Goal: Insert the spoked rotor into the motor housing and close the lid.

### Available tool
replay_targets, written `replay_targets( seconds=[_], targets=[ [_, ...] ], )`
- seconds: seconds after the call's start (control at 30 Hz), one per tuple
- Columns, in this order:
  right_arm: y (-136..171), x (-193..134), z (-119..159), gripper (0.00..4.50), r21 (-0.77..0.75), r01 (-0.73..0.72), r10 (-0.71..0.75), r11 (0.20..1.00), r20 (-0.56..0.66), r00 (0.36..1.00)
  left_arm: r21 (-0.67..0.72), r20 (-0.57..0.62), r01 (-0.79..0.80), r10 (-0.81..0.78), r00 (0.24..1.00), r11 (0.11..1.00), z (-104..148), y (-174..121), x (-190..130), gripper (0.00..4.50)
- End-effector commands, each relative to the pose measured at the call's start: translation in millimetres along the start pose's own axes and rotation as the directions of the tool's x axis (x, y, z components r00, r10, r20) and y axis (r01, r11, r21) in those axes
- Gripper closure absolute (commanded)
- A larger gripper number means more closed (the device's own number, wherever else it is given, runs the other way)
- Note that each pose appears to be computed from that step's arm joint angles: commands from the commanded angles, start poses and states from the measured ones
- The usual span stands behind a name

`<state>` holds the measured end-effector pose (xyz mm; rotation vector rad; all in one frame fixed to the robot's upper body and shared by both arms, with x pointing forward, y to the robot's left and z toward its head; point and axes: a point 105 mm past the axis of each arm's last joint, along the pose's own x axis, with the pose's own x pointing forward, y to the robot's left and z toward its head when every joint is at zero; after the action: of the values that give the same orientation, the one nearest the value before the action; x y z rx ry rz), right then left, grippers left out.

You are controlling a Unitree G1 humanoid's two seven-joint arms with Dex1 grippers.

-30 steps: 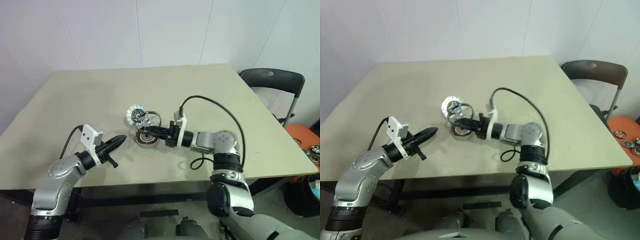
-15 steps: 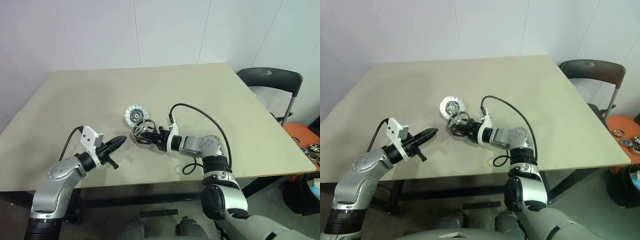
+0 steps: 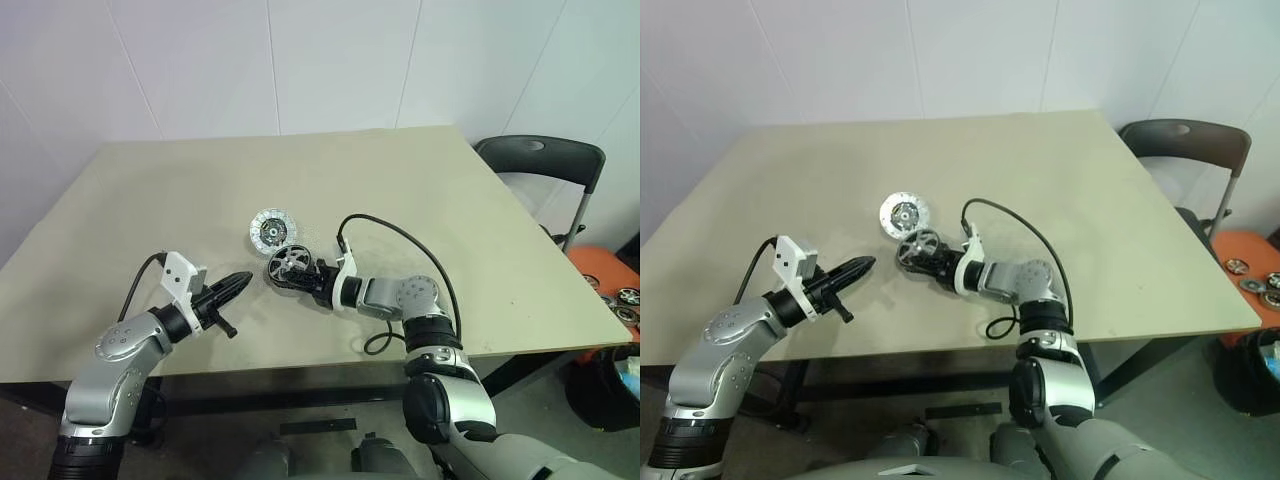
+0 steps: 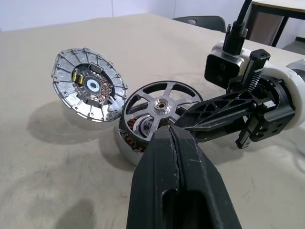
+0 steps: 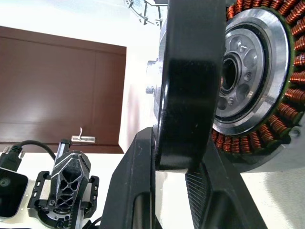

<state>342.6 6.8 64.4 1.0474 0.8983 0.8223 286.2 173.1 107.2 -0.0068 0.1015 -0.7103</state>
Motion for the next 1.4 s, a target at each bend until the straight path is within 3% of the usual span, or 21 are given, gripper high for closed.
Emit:
replay_targets(
  seconds=[0.03, 0.83, 0.87, 1.1, 1.4],
  targets=[
    [8.1, 4.3, -0.1, 3.75, 0.000, -0.037, 0.037, 0.999, 0.000, 0.999, 0.040, 0.031, -0.001, 0.000, 1.000, 0.999, 7.5, 3.2, -0.6, 4.50],
    [7.7, 12.2, 2.7, 3.75, 0.026, -0.062, 0.061, 0.998, 0.047, 0.997, 0.035, 0.028, 0.008, -0.009, 1.000, 0.999, -16.2, 14.2, -5.3, 4.50],
    [8.6, 12.9, 2.6, 3.27, 0.022, -0.068, 0.067, 0.997, 0.047, 0.997, 0.038, 0.029, 0.008, -0.009, 1.000, 0.999, -15.6, 14.5, -5.4, 4.50],
    [6.1, 9.6, 6.4, 1.20, 0.048, -0.071, 0.068, 0.996, 0.056, 0.996, 0.056, 0.036, -0.003, 0.001, 0.999, 0.998, -6.8, 14.1, -5.4, 4.50],
    [12.9, 2.5, 5.2, 1.20, 0.045, -0.108, 0.107, 0.993, 0.015, 0.994, 0.058, 0.029, 0.008, -0.010, 1.000, 0.998, -1.4, 10.2, 1.0, 4.50]
  ],
)
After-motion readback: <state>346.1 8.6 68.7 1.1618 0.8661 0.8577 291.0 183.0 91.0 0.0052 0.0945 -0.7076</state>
